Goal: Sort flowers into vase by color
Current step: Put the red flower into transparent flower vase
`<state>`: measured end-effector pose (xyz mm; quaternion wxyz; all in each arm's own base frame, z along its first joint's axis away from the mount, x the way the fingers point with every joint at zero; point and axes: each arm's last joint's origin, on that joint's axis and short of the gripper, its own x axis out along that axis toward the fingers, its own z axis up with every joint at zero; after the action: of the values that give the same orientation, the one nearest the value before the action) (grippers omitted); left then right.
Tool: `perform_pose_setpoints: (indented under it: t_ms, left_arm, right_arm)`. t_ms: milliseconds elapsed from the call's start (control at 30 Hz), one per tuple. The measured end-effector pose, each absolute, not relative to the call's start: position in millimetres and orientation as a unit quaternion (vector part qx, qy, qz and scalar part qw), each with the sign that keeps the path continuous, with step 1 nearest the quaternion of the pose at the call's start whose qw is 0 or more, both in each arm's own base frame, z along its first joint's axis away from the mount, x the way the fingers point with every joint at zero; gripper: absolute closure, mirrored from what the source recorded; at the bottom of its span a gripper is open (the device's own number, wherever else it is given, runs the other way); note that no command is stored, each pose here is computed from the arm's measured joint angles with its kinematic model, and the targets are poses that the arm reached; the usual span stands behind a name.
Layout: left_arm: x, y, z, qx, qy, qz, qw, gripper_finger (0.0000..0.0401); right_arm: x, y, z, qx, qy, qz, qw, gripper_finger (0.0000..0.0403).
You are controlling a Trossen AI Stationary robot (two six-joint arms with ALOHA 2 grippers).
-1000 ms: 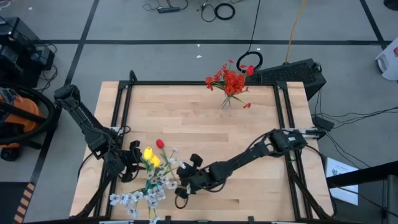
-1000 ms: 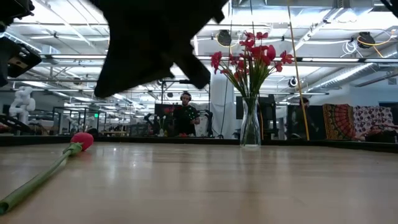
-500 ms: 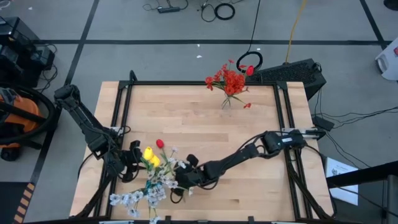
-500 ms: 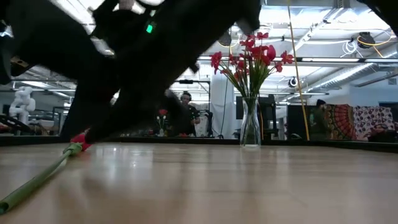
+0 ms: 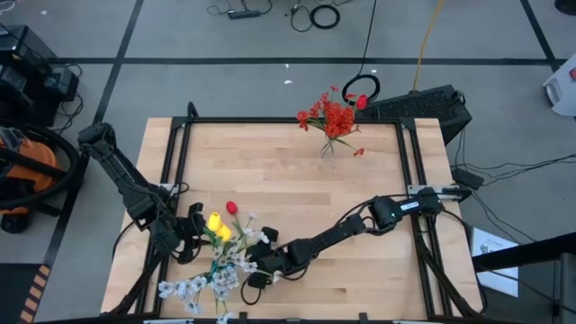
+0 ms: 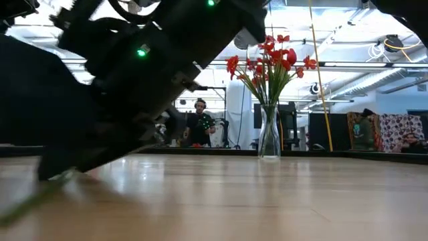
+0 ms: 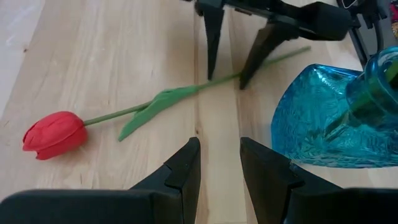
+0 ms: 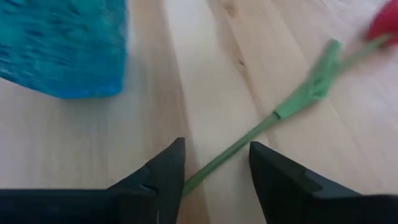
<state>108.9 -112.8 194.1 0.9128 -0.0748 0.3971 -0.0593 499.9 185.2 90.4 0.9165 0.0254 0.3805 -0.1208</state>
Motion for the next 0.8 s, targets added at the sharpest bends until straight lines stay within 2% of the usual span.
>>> perform_pose_setpoints:
  t_ms: [233,467,567,800]
  left_arm:
    - [109.4,-113.4,194.7,-0.078,0.394,-0.061,0.914,0.0283]
    - [109.9,-113.9,195.3,-0.082,0.390,-0.062,0.915,0.0283]
    - [110.0,-114.2,195.5,-0.083,0.389,-0.063,0.915,0.0283]
    - [111.0,-115.3,196.9,-0.090,0.383,-0.067,0.917,0.0283]
  right_arm:
    - [487.3,176.2,94.0,0.051,0.432,-0.175,0.883,0.0271]
    - [476.2,183.3,90.4,0.045,0.458,-0.193,0.867,0.0390]
    - [465.9,186.4,88.8,0.025,0.473,-0.226,0.851,0.0392]
    - [428.3,191.6,87.1,-0.041,0.536,-0.314,0.783,0.0399]
